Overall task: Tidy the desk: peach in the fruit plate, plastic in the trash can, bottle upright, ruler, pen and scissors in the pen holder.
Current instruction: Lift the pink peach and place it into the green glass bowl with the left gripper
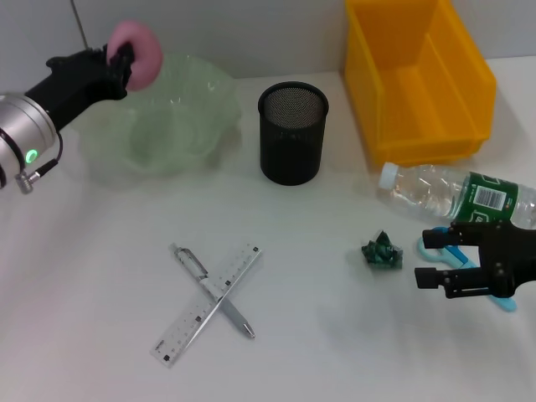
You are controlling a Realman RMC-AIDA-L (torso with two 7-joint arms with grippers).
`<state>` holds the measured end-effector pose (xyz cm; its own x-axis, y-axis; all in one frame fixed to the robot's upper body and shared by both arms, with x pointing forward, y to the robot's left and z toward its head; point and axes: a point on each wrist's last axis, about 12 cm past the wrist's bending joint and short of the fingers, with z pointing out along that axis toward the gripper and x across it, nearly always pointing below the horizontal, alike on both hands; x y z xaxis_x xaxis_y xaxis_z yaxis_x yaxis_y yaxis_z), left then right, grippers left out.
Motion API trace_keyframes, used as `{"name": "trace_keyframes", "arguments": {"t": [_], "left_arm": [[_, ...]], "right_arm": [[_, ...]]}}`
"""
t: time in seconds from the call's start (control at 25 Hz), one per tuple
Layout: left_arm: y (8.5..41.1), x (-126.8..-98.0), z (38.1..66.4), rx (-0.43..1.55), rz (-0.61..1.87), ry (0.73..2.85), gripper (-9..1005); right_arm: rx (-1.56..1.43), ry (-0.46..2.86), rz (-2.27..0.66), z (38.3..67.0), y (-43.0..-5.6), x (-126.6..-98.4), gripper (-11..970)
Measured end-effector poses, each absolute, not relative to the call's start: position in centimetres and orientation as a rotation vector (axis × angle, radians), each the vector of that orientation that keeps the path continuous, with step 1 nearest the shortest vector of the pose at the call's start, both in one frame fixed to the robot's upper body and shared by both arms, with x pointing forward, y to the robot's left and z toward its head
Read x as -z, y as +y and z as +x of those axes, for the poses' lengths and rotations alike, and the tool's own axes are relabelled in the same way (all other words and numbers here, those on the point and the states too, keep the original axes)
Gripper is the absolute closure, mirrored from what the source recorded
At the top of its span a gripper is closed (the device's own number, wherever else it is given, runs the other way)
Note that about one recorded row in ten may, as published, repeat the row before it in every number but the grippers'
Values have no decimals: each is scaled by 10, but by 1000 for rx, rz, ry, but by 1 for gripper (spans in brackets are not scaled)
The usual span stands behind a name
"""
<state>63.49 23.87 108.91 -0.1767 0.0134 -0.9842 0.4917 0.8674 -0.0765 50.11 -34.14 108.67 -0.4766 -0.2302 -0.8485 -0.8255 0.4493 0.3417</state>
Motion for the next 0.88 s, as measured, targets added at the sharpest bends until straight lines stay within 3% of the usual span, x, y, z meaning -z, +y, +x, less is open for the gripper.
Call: {"name": "trace_keyframes", "arguments": {"t": [0.2, 0.64, 0.88], "left_arm": [[237, -1080, 636, 382, 415, 1753, 866], [238, -1077, 636, 369, 434, 1767, 652], [238, -1078, 636, 371, 429, 1765, 410]], "right_arm": [[-1010, 1949, -888, 502, -340, -1087, 175], [-1005, 1946, -899, 506, -336, -1087, 176], [-1008, 1944, -900, 506, -335, -1087, 176]]}}
